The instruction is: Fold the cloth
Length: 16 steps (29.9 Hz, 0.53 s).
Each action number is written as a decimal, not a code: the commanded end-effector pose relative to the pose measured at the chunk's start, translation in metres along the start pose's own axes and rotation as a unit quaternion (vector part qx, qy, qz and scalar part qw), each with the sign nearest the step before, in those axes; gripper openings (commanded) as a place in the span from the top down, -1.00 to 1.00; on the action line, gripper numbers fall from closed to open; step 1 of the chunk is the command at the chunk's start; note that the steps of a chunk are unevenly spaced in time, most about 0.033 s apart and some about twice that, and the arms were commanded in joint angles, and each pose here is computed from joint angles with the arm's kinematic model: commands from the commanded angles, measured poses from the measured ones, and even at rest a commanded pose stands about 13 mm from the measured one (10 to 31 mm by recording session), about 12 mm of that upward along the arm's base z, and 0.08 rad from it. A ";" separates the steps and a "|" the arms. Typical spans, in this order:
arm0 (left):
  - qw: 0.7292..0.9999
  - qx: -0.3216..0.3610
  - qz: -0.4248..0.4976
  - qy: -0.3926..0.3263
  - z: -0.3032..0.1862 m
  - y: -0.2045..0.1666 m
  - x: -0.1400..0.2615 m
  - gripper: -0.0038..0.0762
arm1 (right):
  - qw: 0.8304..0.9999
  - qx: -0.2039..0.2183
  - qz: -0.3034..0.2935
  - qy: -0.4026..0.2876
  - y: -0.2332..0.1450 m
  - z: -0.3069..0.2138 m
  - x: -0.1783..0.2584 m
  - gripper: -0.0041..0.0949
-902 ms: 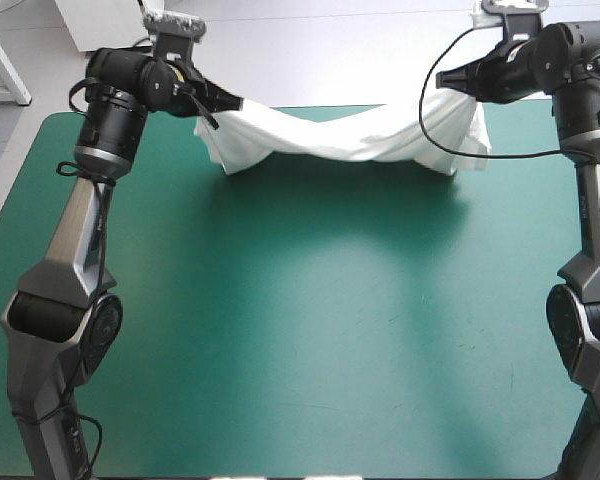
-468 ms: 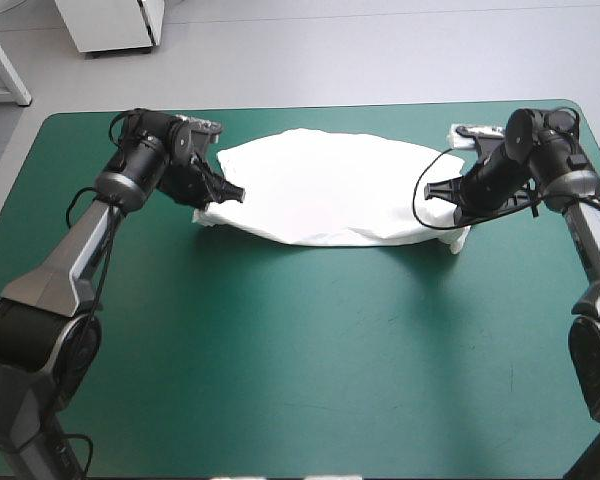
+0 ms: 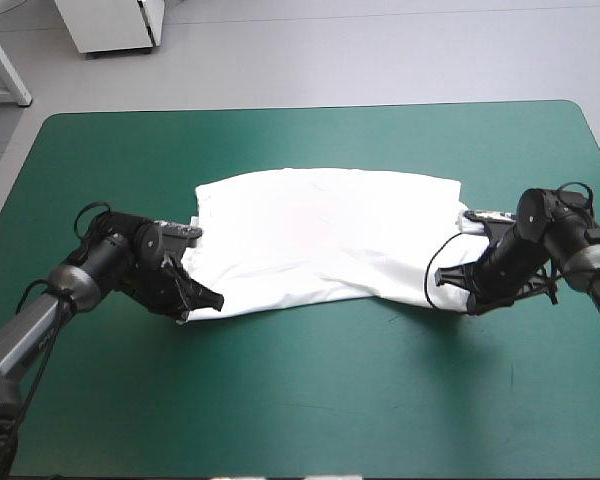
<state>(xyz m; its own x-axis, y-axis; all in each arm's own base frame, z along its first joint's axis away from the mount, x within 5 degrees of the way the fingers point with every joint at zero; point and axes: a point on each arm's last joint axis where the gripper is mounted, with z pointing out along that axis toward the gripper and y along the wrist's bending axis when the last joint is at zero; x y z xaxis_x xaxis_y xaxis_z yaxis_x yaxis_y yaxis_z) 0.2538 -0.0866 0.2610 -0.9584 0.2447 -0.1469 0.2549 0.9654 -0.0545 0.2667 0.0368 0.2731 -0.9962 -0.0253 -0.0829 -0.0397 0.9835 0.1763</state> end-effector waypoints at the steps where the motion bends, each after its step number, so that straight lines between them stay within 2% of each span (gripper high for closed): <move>1: 1.000 0.015 -0.005 -0.015 -0.009 -0.002 0.026 0.96 | 1.000 -0.004 -0.009 0.000 0.001 -0.009 0.029 0.95; 7: 0.999 0.033 -0.014 -0.014 -0.008 -0.003 0.066 0.96 | 1.000 -0.004 -0.003 0.007 -0.002 -0.006 0.068 0.95; 13: 0.999 0.029 -0.012 -0.021 -0.006 -0.001 0.075 0.95 | 1.000 -0.003 0.002 0.011 -0.003 -0.003 0.079 0.94; 16: 0.999 0.029 -0.012 -0.029 -0.007 -0.001 0.073 0.77 | 1.000 -0.007 0.003 0.011 -0.002 -0.003 0.079 0.77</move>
<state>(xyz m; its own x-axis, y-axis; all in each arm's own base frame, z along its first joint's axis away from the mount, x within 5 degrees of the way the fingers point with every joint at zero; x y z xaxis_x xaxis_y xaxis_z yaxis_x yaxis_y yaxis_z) 0.1812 -0.0673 0.2461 -0.9655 0.2207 -0.1382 0.2354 0.9666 -0.1011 0.1909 0.0308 0.2587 -0.9988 -0.0145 -0.0468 -0.0225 0.9842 0.1755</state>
